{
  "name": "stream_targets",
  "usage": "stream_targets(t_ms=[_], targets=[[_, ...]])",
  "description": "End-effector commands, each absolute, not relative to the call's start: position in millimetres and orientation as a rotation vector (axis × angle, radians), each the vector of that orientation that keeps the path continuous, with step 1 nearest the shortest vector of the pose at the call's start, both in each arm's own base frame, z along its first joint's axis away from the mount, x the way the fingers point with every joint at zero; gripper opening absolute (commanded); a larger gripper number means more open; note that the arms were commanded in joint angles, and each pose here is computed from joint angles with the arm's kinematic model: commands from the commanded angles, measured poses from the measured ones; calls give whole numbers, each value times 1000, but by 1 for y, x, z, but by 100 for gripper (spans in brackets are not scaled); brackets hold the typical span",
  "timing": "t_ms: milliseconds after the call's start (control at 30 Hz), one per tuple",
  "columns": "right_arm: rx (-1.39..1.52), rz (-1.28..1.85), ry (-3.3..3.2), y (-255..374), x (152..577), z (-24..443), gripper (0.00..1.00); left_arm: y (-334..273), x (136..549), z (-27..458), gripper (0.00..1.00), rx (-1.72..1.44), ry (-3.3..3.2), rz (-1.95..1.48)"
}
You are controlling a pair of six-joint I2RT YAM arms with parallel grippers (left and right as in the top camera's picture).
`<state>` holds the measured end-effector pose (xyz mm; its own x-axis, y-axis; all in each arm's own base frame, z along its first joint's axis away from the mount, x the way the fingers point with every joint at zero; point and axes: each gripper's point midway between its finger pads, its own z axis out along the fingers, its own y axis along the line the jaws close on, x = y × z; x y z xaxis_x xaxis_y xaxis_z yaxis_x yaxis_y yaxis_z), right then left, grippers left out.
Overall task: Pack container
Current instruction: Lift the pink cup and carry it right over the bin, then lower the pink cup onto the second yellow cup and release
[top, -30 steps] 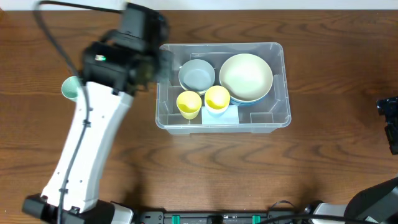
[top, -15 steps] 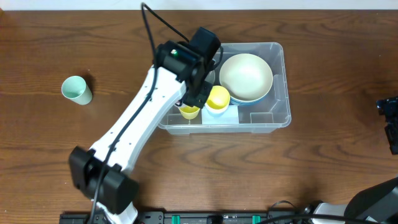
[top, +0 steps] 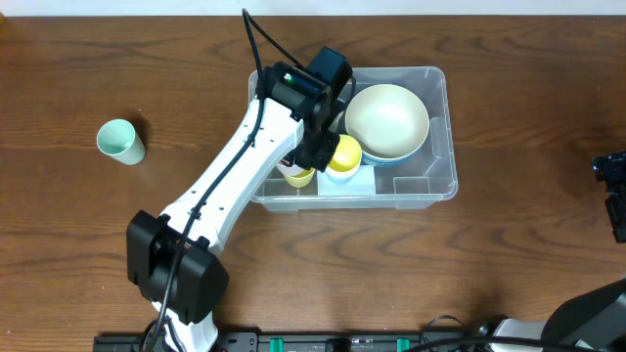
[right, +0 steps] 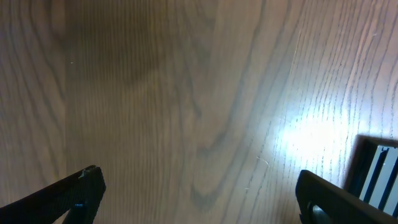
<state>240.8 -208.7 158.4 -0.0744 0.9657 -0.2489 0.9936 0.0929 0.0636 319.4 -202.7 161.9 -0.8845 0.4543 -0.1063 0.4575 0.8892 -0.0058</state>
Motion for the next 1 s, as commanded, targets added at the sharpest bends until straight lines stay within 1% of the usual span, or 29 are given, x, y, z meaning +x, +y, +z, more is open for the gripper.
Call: stream_targets(t_ms=[0, 367, 400, 433, 467, 533, 600, 700, 800, 900, 967], targets=[[1991, -183, 2115, -210, 239, 159, 99, -207, 319, 159, 6, 724, 2949, -87], [1991, -183, 2115, -210, 239, 159, 99, -210, 322, 155, 6, 722, 2939, -96], [1991, -183, 2115, -210, 239, 159, 99, -210, 322, 155, 10, 722, 2939, -96], [1991, -183, 2115, -210, 239, 159, 99, -210, 322, 155, 17, 722, 2939, -96], [1991, -183, 2115, -210, 239, 159, 99, -210, 322, 155, 26, 722, 2939, -96], [1991, -183, 2115, -210, 239, 159, 99, -210, 322, 155, 40, 723, 2939, -96], [1991, -183, 2115, -210, 239, 159, 99, -210, 322, 155, 44, 723, 2939, -96], [1991, -183, 2115, -210, 239, 159, 99, -208, 324, 155, 44, 720, 2933, -80], [1991, -183, 2115, -210, 239, 159, 99, -195, 334, 158, 44, 680, 2910, 19], [1991, -183, 2115, -210, 239, 159, 99, -178, 346, 173, 44, 522, 2906, 19], [1991, -183, 2115, -210, 239, 159, 99, -161, 358, 192, 44, 371, 2881, -20]])
